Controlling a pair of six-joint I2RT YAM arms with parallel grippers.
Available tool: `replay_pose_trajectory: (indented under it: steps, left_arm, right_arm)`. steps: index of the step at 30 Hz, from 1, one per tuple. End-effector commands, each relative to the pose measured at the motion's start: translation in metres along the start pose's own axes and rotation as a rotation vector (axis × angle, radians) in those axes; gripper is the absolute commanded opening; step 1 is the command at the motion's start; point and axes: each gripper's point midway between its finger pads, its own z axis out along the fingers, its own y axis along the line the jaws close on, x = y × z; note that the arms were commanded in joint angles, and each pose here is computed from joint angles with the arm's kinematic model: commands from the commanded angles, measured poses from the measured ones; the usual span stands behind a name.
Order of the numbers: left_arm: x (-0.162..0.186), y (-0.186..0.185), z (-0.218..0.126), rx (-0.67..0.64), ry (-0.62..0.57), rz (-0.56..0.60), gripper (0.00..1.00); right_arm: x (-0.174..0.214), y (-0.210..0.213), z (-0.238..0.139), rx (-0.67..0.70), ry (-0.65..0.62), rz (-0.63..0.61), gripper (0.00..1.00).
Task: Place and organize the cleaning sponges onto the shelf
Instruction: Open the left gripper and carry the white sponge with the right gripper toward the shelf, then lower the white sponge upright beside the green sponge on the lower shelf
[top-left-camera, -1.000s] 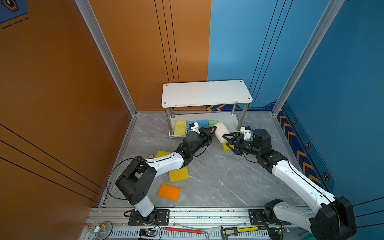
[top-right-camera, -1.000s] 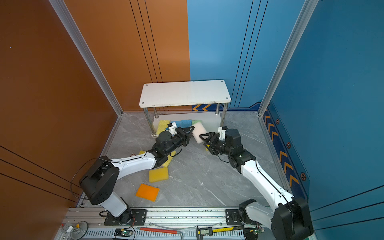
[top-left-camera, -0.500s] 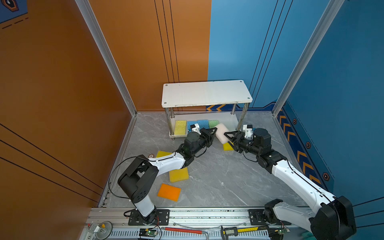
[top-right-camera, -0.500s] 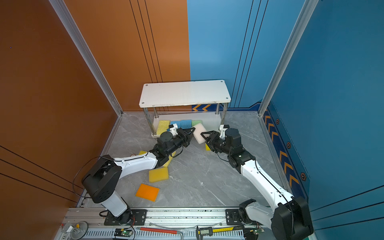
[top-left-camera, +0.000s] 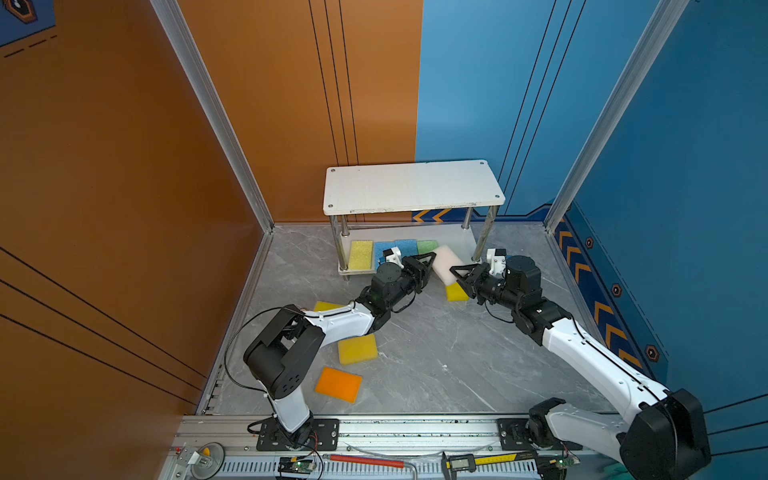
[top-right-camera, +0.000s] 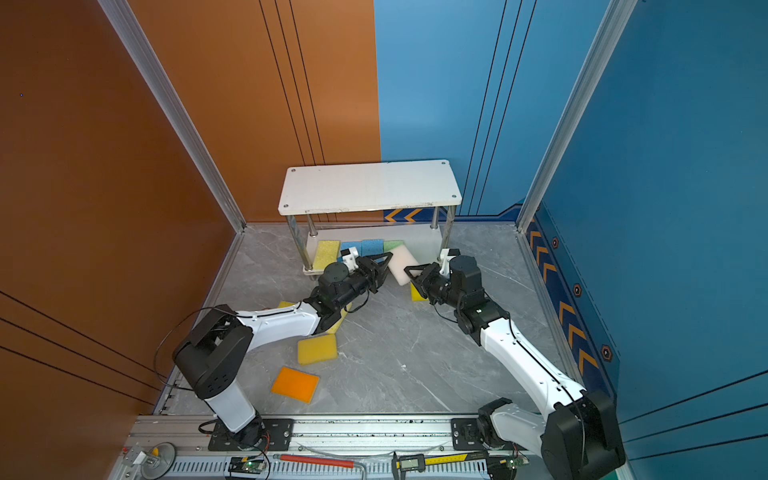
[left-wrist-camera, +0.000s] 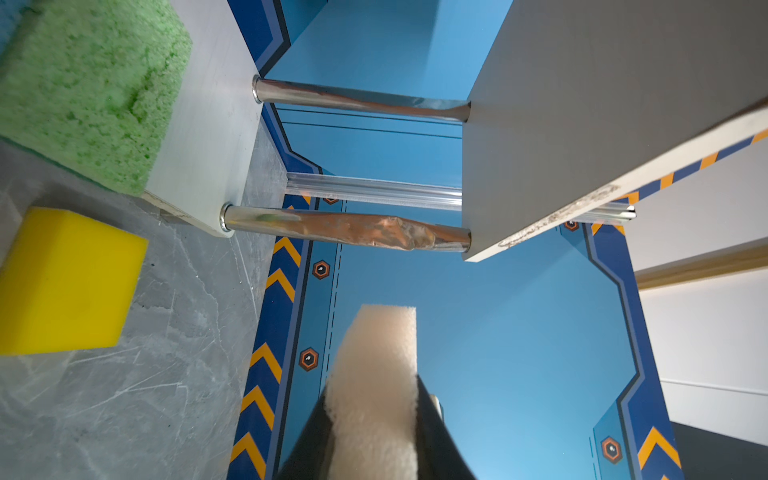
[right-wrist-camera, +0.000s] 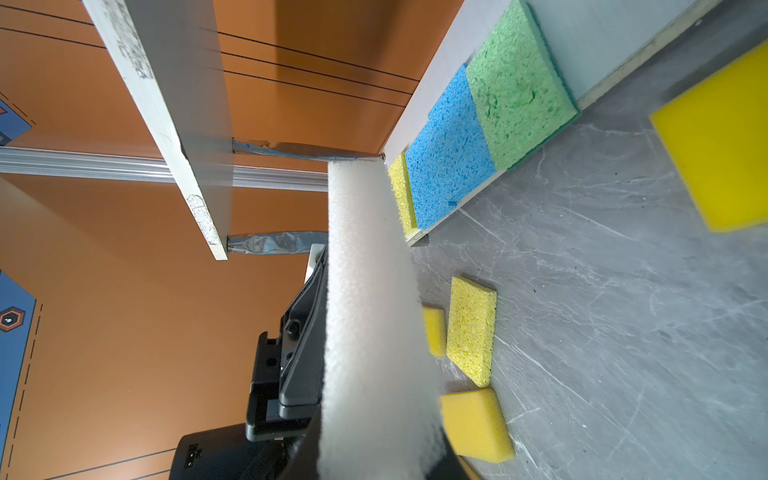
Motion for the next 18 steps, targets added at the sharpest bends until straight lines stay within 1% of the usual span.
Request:
replay_pose_trajectory:
  steps: [1, 5, 6, 10, 12, 15, 18]
  left_arm:
    - [0.000, -0.003, -0.004, 0.006, 0.027, 0.021, 0.55]
    - [-0.012, 0.008, -0.026, -0.076, 0.013, 0.073, 0.83]
    - [-0.014, 0.010, -0.032, -0.099, 0.013, 0.092, 0.98]
    - [-0.029, 0.015, -0.067, -0.218, -0.002, 0.173, 0.98]
    - [-0.037, 0.016, -0.088, -0.277, -0.016, 0.215, 0.98]
    - [-0.046, 0.014, -0.120, -0.328, -0.037, 0.260, 0.98]
    - [-0.056, 0.014, -0.152, -0.359, -0.075, 0.275, 0.98]
  right_arm:
    - [-0.014, 0.005, -0.001, 0.002, -0.054, -0.013, 0.24]
    - [-0.029, 0.000, 0.000, 0.030, -0.106, -0.020, 0.24]
    - [-0.034, -0.003, 0.001, 0.047, -0.121, -0.024, 0.24]
    - [-0.055, -0.013, 0.010, 0.092, -0.199, -0.036, 0.24]
    - [-0.067, -0.020, 0.016, 0.137, -0.253, -0.064, 0.24]
    - [-0.082, -0.028, 0.023, 0.199, -0.321, -0.118, 0.24]
    - [-0.094, -0.035, 0.032, 0.248, -0.363, -0.167, 0.24]
